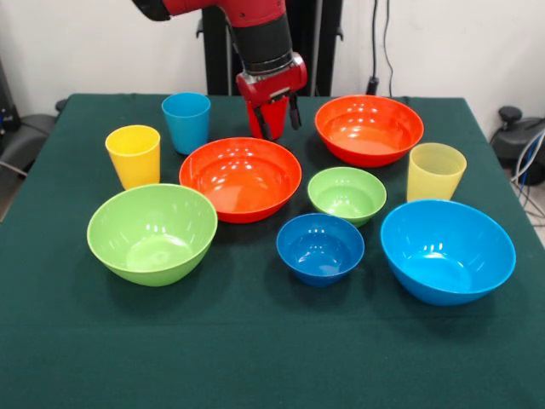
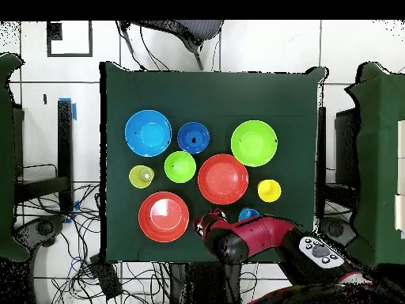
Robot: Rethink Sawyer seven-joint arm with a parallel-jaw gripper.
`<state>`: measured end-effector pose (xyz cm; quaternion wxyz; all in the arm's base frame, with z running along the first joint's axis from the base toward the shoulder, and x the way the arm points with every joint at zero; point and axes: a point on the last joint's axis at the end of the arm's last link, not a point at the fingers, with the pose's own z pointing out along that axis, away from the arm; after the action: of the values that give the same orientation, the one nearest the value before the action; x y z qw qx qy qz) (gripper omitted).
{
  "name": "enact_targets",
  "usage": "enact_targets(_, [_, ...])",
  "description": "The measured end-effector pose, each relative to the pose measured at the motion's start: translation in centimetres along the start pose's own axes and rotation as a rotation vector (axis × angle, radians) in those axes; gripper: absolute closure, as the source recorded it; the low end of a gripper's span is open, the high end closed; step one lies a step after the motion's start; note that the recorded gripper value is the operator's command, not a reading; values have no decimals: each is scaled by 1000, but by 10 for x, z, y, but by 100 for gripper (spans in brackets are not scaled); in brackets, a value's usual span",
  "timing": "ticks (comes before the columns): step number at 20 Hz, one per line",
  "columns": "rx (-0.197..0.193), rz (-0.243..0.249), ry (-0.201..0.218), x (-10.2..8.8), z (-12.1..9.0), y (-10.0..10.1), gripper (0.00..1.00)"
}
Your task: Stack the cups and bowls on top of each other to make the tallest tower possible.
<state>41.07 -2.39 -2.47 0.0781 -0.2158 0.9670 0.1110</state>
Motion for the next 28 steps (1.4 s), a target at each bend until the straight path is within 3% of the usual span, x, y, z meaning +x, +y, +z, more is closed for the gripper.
enact_targets(2, [-5, 16, 2, 1, -2, -2, 0])
enact_targets(7, [-24, 114, 36, 8, -11, -15, 0])
enact_targets(8, [-29, 151, 51, 6, -16, -22, 0])
enact_targets(10, [-32, 175, 62, 2, -21, -27, 0])
enact_targets(17, [-22, 193, 58, -19, -34, -32, 0])
enact_targets(28, [-52, 209, -15, -49, -43, -35, 0])
